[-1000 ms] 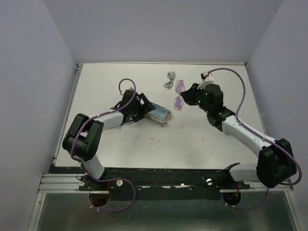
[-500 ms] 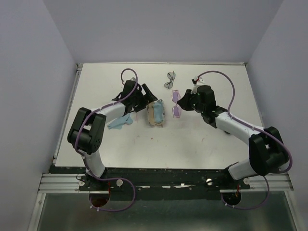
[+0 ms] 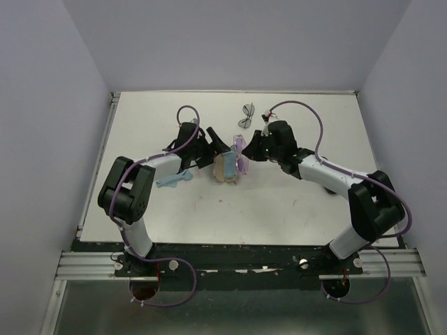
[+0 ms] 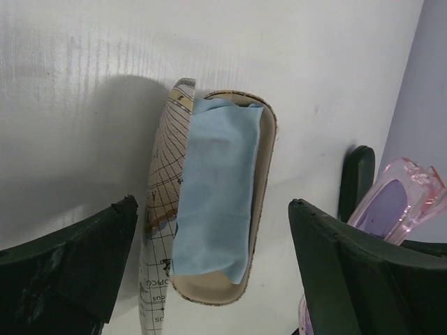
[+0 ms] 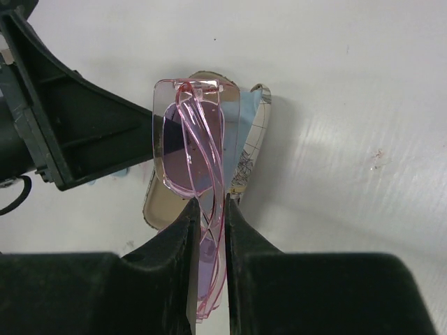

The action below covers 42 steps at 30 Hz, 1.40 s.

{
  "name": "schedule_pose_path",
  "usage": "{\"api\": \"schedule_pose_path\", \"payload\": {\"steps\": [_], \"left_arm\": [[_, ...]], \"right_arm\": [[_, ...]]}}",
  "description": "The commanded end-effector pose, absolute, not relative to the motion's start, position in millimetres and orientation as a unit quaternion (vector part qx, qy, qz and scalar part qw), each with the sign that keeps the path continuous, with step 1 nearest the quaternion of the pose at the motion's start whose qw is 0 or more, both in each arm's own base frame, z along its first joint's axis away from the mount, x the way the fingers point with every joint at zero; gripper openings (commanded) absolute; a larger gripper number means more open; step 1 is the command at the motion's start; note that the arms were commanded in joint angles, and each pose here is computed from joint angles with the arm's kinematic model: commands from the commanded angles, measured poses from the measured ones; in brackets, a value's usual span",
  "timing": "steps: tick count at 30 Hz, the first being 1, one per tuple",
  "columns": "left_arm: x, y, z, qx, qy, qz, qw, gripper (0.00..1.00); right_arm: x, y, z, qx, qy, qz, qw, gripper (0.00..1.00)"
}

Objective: Organize the sunglasses

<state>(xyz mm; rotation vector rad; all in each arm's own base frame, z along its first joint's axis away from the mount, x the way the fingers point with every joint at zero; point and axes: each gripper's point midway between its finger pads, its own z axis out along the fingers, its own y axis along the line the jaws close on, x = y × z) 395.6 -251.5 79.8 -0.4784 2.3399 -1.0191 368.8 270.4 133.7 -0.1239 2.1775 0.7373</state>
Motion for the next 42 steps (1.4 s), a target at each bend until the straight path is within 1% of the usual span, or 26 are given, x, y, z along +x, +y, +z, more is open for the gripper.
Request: {"api": "schedule_pose_path", "payload": {"steps": [1,8,13,21,26,30,37,42], "left_arm": [[398.0,-261.0,119.9,-0.157,0.841,-0.425,0.297,0.99],[394.3,-269.6,131.4,-0.145,0.828,-0.454,0.296,0.99],[391.4,-278.3,128.1,-0.138,0.830,-0.459,0.286,0.99],[381.8,-285.1,120.1,-0.138,0.831,-0.465,0.272,0.99],[379.1,-288.1,117.0,-0.137,0.833,-0.468,0.264,0.99],[376.6,-289.7,117.0,-0.136,0.832,-0.470,0.262,0.99],[371.9,-292.5,116.9,-0.133,0.832,-0.471,0.260,0.99],[367.5,-294.6,113.2,-0.132,0.835,-0.470,0.256,0.99]], "right_arm": [[376.8,275.5,126.7,-0.014,0.876,0.287,0.388,0.02],[386.1,261.2,112.3,0.042,0.894,0.239,0.377,0.01],[387.4,263.9,112.9,0.045,0.893,0.244,0.375,0.02],[392.0,264.4,96.5,0.077,0.898,0.233,0.365,0.01],[395.4,276.3,93.0,0.079,0.891,0.251,0.369,0.01],[398.4,279.6,85.7,0.086,0.892,0.245,0.369,0.01],[394.5,291.8,70.0,0.086,0.898,0.247,0.355,0.01],[387.3,290.7,57.0,0.090,0.908,0.222,0.345,0.01]]}}
